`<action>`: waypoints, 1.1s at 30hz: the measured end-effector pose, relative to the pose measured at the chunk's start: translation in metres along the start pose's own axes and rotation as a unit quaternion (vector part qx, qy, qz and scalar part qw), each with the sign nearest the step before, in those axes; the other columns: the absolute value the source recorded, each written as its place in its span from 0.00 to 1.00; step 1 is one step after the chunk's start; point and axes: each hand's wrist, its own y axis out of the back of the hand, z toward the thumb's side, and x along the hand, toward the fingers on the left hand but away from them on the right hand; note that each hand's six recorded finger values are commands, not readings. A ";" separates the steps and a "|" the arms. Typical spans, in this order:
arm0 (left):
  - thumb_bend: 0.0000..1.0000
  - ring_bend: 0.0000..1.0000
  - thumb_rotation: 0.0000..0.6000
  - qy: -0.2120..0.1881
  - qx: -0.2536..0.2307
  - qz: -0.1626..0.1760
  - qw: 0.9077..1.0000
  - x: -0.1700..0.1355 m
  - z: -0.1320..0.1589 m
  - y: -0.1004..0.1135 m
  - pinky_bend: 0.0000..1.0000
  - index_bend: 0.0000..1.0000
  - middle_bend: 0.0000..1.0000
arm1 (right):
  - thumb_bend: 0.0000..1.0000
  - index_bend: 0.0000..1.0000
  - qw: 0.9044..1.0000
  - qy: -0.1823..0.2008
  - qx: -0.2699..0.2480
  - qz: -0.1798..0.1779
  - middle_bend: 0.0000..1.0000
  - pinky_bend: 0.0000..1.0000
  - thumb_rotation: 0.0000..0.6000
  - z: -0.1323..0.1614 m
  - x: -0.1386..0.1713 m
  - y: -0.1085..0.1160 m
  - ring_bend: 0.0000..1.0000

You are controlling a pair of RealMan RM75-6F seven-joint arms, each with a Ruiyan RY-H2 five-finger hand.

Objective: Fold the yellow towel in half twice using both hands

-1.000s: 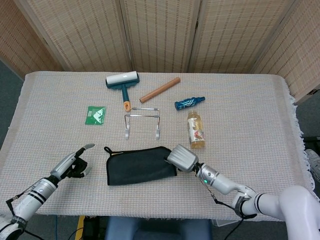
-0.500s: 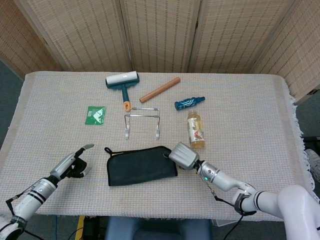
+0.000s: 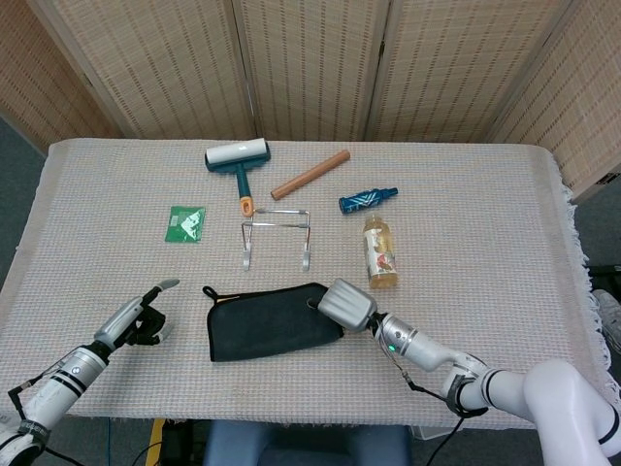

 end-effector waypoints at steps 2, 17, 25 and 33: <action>0.48 0.84 1.00 -0.001 0.000 0.000 1.000 0.000 0.000 0.000 0.91 0.00 0.90 | 0.44 0.51 1.000 0.002 0.000 -0.007 0.93 1.00 1.00 0.000 0.000 0.003 1.00; 0.48 0.84 1.00 -0.011 0.005 0.006 1.000 -0.002 0.007 0.006 0.91 0.00 0.90 | 0.57 0.70 0.987 -0.029 -0.049 -0.147 0.94 1.00 1.00 -0.018 -0.002 0.101 1.00; 0.48 0.84 1.00 -0.013 0.008 0.006 1.000 -0.003 0.007 0.005 0.91 0.00 0.90 | 0.57 0.70 0.974 -0.077 -0.033 -0.212 0.94 1.00 1.00 -0.037 0.002 0.172 1.00; 0.48 0.84 1.00 -0.018 0.003 0.008 1.000 -0.005 0.007 0.005 0.91 0.00 0.90 | 0.57 0.70 0.969 -0.118 -0.005 -0.218 0.94 1.00 1.00 -0.047 -0.003 0.202 1.00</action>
